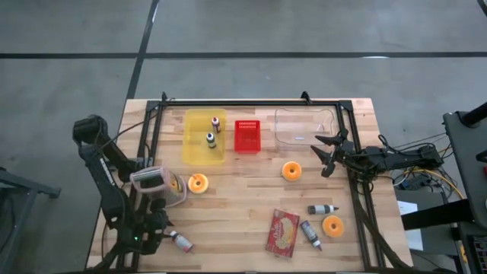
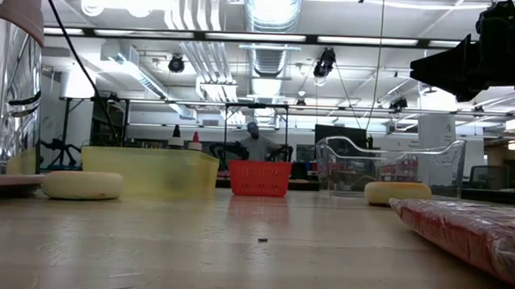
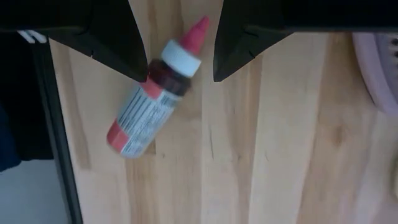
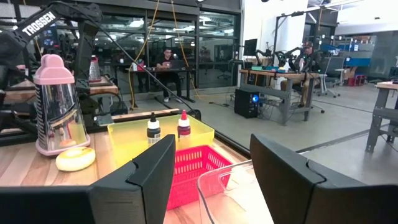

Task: Pick & Place Food Item
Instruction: Put the pink food coloring bottle into the yellow bin

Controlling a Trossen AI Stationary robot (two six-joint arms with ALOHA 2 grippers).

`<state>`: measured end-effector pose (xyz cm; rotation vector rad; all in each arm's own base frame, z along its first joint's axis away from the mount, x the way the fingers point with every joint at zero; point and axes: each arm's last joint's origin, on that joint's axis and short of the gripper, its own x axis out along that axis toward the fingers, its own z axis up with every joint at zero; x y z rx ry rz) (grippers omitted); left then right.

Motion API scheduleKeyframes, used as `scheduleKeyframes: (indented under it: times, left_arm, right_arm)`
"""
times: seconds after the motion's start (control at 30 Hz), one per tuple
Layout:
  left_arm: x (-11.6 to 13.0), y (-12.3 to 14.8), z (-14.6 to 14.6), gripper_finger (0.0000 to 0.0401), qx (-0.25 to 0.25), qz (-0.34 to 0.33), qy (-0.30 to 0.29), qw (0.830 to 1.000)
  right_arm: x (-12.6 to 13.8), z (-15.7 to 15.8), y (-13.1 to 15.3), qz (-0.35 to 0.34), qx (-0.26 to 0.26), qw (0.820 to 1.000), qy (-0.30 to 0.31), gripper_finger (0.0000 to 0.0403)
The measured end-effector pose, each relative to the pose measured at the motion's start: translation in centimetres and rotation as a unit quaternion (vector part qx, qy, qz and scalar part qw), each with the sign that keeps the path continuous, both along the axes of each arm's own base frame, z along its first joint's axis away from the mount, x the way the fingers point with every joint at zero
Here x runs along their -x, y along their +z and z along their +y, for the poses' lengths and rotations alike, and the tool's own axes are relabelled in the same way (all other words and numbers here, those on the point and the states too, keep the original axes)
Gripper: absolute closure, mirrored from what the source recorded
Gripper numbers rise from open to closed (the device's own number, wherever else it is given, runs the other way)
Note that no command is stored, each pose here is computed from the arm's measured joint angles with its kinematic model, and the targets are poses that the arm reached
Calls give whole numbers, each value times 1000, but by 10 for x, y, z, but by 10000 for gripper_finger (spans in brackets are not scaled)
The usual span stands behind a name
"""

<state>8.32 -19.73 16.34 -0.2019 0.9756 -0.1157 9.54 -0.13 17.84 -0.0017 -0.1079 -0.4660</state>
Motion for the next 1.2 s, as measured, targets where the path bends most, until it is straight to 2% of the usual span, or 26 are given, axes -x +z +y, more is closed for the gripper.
scheduleKeyframes:
  times: [0.23,0.73,1.2]
  left_arm:
    - [8,-16,4,211,23,14,-12,1000]
    - [18,-40,18,211,17,-6,-16,1000]
    - [17,-48,20,211,47,-48,-19,998]
  right_arm:
    - [0,0,0,0,0,1000,0,199]
    - [0,0,0,0,0,1000,0,199]
    - [0,0,0,0,0,1000,0,199]
